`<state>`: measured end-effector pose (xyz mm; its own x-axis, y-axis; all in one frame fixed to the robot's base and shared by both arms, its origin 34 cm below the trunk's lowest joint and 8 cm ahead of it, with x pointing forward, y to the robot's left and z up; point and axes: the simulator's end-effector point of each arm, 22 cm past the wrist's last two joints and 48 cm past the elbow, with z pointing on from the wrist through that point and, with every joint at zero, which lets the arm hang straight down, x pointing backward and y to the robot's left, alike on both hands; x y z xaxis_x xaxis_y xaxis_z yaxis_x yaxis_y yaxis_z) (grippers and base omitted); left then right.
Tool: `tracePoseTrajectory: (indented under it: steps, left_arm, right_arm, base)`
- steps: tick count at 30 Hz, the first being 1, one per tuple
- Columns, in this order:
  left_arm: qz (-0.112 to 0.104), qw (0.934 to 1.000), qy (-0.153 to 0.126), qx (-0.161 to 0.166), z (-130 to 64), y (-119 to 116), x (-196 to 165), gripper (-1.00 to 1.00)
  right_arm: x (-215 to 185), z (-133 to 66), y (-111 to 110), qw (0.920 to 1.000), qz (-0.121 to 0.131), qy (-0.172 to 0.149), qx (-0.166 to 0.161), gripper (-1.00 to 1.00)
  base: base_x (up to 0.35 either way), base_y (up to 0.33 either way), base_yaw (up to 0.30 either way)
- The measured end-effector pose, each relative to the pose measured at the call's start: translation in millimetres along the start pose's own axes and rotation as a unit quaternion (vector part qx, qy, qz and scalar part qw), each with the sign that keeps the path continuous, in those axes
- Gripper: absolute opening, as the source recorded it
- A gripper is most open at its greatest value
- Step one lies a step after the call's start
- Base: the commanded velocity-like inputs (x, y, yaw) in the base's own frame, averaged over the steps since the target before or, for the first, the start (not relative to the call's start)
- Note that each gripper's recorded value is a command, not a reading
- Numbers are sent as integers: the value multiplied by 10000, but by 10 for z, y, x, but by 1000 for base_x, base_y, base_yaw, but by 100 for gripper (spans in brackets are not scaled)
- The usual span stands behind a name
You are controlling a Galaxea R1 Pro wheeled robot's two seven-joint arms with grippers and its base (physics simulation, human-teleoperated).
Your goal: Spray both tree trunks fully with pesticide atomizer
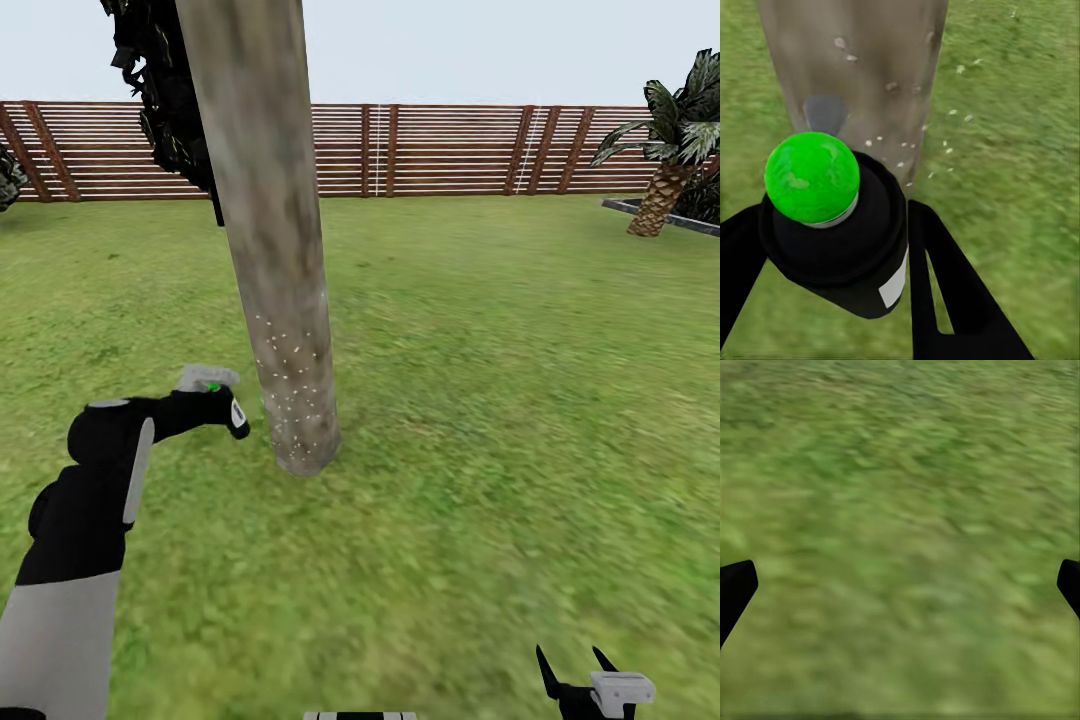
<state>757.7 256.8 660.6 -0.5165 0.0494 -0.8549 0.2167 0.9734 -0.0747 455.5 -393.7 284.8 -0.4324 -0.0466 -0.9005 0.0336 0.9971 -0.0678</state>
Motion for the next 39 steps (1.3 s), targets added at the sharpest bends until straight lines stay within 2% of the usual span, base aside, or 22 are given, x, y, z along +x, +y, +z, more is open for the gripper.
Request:
tracePoseTrajectory:
  steps: [2, 4, 8, 12, 13, 16, 18, 19, 21, 23, 31, 35, 39]
  left_arm:
    - [24, 9999, 149, -54, 23, 14, 180, -100]
    - [-11, 9989, 445, -133, 52, 22, 556, -100]
    - [-81, 9963, 777, -362, 61, 62, 1086, -100]
    - [-117, 9957, 747, -532, 204, -21, 1435, -100]
    - [-179, 9944, 729, -744, 251, -30, 1553, -100]
    - [-319, 9912, 713, -1067, 350, -115, 1717, -100]
    - [-222, 9851, 678, -1563, 379, -104, 1785, -100]
    - [-196, 9833, 774, -1637, 384, -121, 1902, -100]
    - [-196, 9823, 833, -1666, 400, -143, 2054, -100]
    - [-302, 9840, 578, -1656, 453, -144, 2235, -100]
    - [-373, 9837, 737, -1597, 487, -190, 2484, -100]
    - [-631, 9835, 816, -1487, 483, -246, 2611, -100]
    - [-694, 9833, 808, -1478, 483, -251, 2617, -100]
  right_arm:
    - [0, 0, 0, 10000, 0, 0, 0, 100]
    - [-1, 0, 0, 10000, -1, -2, 0, 100]
    - [-2, 0, 0, 10000, -2, -6, 0, 100]
    - [-10, 0, 0, 10000, -8, -23, 0, 100]
    - [-11, 0, -2, 10000, -8, -26, 4, 100]
    - [-13, 0, -6, 10000, -6, -30, 12, 100]
    - [-13, -1, -7, 10000, -5, -30, 15, 100]
    - [-13, 0, -6, 10000, -5, -30, 15, 100]
    - [-13, 0, -7, 10000, -5, -30, 15, 100]
    - [-14, 1, -6, 10000, -7, -31, 13, 100]
    - [-23, 4, -8, 10000, -11, -46, 15, 100]
    - [-23, 3, -9, 10000, -12, -46, 15, 100]
    - [-20, 2, -8, 10000, -10, -42, 15, 100]
  base:
    - [0, 0, 0]
    - [0, 0, 0]
    - [0, 0, 0]
    - [0, 0, 0]
    - [0, 0, 0]
    - [0, 0, 0]
    - [0, 0, 156]
    - [0, 0, 233]
    - [0, 0, 256]
    - [61, -226, 257]
    - [85, -264, 42]
    - [113, -269, 0]
    - [108, -269, 0]
